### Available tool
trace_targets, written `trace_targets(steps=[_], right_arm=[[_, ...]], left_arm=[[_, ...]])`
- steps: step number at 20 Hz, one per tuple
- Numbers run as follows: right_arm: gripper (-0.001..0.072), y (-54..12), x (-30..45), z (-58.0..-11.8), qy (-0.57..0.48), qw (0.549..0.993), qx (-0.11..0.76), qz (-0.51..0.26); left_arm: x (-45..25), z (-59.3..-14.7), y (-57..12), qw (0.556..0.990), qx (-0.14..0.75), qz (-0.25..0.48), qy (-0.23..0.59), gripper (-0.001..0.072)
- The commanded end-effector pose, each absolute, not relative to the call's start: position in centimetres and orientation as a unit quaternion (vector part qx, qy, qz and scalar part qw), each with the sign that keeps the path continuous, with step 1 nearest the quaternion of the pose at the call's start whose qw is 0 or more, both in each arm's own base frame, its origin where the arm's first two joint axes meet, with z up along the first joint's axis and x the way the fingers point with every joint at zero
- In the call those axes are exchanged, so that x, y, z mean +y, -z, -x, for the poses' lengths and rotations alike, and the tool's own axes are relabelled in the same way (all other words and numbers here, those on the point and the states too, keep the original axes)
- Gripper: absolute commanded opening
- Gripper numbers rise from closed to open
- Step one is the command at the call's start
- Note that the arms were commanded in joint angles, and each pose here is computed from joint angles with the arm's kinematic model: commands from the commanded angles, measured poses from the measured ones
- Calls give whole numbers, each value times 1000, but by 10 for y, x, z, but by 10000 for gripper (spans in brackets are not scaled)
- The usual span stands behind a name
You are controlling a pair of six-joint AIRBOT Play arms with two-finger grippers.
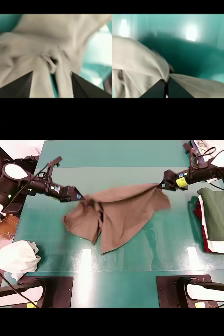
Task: Fold the shirts.
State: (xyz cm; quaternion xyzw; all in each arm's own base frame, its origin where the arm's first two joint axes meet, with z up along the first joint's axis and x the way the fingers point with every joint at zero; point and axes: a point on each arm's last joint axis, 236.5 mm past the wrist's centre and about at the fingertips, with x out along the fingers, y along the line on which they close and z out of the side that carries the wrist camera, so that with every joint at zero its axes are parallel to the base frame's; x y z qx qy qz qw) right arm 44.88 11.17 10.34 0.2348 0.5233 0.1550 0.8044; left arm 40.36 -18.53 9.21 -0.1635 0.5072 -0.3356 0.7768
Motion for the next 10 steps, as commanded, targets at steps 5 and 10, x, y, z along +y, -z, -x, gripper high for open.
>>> trace_targets(steps=[5,10], right_arm=[[575,-112,36,-474,-101,811,477,-325],[432,-137,45,-443,-149,816,485,-275]], left_arm=[[-134,-422,-127,805,495,107,309,551],[-104,-383,-41,741,590,188,259,551]])
